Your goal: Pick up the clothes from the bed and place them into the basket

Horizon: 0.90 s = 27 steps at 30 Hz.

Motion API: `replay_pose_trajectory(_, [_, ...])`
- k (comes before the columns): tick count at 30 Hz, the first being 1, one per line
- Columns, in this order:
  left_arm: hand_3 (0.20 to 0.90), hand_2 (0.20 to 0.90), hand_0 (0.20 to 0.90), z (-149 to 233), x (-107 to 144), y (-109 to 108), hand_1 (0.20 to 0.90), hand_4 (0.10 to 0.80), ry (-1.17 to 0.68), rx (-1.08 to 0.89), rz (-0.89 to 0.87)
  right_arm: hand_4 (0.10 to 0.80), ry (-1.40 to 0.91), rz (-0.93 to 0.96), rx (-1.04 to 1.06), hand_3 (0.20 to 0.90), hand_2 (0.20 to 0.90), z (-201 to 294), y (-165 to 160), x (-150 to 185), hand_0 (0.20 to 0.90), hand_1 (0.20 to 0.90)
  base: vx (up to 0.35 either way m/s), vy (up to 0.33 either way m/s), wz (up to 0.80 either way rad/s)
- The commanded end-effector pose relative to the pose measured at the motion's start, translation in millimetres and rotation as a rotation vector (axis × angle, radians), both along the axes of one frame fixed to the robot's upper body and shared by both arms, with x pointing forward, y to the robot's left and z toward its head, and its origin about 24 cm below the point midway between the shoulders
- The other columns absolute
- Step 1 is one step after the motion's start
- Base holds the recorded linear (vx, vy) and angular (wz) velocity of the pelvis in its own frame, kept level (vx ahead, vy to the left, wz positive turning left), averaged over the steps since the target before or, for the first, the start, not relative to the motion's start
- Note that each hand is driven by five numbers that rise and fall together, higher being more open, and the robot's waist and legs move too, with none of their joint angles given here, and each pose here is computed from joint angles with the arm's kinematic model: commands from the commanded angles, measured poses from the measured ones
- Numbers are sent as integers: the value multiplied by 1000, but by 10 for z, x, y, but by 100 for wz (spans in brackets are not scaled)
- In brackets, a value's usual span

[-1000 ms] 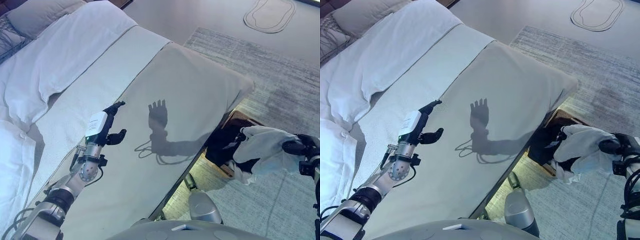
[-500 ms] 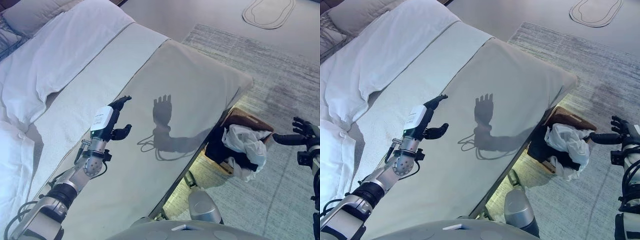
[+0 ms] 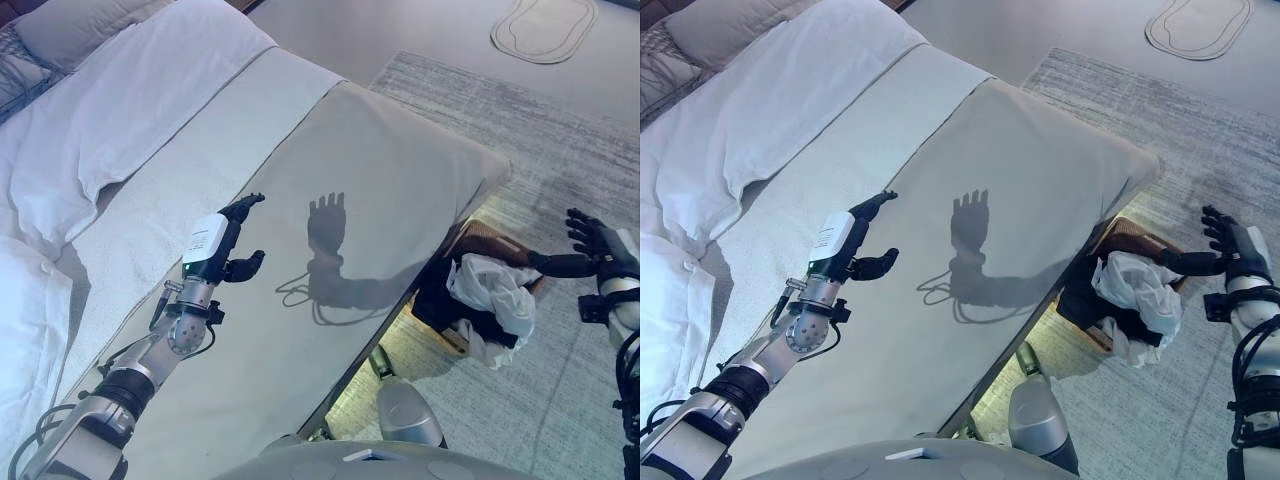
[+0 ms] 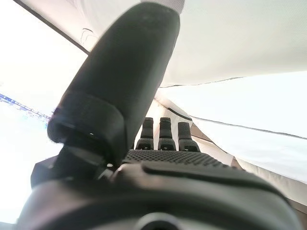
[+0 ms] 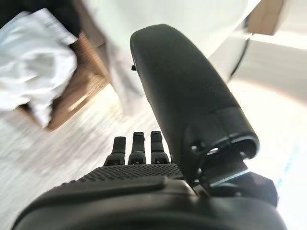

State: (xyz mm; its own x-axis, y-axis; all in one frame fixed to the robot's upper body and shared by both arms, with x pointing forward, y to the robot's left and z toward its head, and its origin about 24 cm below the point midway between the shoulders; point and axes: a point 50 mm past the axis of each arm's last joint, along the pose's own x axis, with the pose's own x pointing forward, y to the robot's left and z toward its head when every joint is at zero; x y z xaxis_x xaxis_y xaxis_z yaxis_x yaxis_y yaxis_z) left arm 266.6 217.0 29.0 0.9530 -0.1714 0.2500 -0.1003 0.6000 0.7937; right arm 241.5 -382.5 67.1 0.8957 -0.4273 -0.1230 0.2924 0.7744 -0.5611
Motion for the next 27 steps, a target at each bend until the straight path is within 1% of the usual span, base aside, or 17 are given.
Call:
replay_pose_trajectory(1, [900, 900, 900, 212, -28, 55, 900, 800, -123, -41, -23, 800, -147, 92, -98, 900, 900, 69, 321, 94, 900, 900, 24, 6, 22])
replay_pose_trajectory(8, [900, 900, 900, -60, -202, 19, 900, 800, -53, -41, 4, 800, -137, 189, -206, 900, 900, -174, 784, 99, 900, 900, 23, 4, 25])
replay_pose_trajectory(12, [900, 900, 900, -263, -304, 17, 900, 800, 6, -33, 50, 800, -118, 225, -218, 900, 900, -348, 1020, 123, 900, 900, 24, 16, 28])
replay_pose_trajectory(17, [900, 900, 900, -437, -478, 87, 900, 800, 62, -41, 111, 800, -56, 295, -196, 900, 900, -574, 1274, 86, 900, 900, 48, 34, 23])
replay_pose_trajectory(24, [900, 900, 900, -480, -595, 249, 900, 800, 95, -72, 207, 800, 21, 411, -209, 900, 900, -776, 1540, -45, 900, 900, 37, 29, 18])
replay_pose_trajectory(27, [900, 900, 900, -509, -631, 263, 900, 800, 118, -79, 212, 800, 46, 433, -200, 900, 900, -821, 1588, -72, 900, 900, 24, 11, 17])
